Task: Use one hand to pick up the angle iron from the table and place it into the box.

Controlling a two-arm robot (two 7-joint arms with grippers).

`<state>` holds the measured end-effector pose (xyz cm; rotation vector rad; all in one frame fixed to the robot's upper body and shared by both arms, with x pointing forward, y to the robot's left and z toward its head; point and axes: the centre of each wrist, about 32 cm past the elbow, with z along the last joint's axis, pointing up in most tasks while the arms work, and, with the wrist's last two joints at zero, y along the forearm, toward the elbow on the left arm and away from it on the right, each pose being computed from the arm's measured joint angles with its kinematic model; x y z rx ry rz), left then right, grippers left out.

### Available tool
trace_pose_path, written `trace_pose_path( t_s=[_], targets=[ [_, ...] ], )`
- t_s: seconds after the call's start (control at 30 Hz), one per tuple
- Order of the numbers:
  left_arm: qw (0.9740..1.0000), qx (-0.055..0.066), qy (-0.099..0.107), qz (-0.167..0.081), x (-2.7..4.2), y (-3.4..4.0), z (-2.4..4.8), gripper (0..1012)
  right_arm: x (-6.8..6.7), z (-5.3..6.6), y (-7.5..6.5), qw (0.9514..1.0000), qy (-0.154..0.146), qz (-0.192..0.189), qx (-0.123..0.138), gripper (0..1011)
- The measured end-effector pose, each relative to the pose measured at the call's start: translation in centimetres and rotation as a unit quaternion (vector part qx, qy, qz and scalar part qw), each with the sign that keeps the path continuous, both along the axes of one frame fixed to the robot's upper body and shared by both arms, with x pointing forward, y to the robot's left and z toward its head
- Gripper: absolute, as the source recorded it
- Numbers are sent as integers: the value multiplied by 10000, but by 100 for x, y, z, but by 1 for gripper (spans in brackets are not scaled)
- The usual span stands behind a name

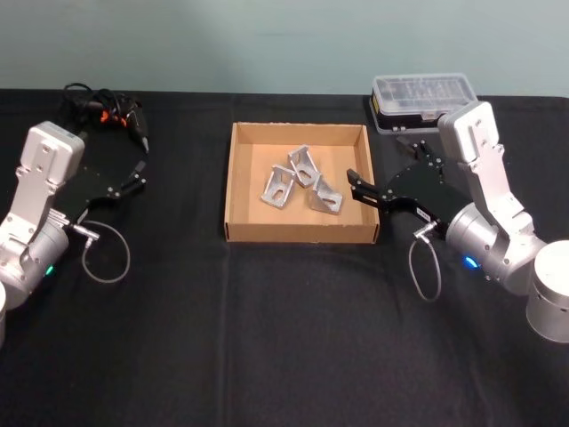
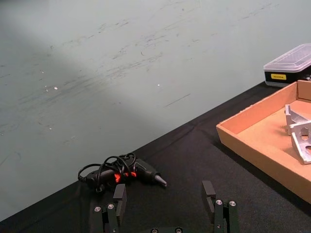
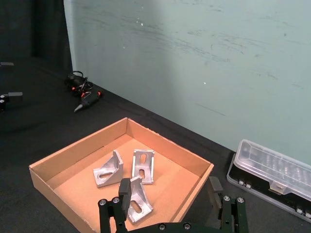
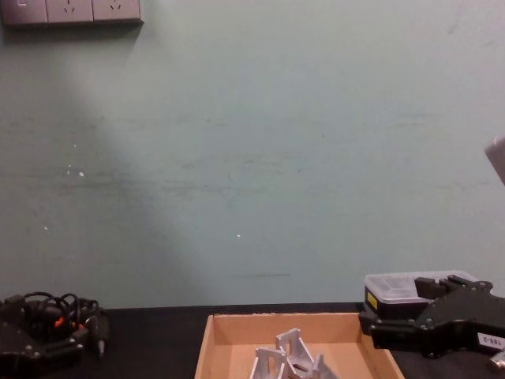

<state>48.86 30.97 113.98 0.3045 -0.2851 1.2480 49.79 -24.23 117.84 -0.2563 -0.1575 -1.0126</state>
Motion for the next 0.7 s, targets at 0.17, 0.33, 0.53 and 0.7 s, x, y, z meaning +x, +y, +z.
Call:
trace_pose_path(
  t_s=[0.17, 0.33, 0.53, 0.7],
  targets=[
    [10000, 0, 0, 0, 0, 0, 0, 1011, 4, 1, -4, 10000, 2, 1, 3, 1002],
    [10000, 0, 0, 0, 0, 0, 0, 1011, 7, 3, -6, 10000, 3, 1, 4, 1002],
    [10000, 0, 0, 0, 0, 0, 0, 1011, 9, 4, -7, 10000, 6, 9, 7, 1003],
    [10000, 0, 0, 0, 0, 0, 0, 1011, 10, 4, -8, 10000, 10, 15, 8, 1002]
  ],
)
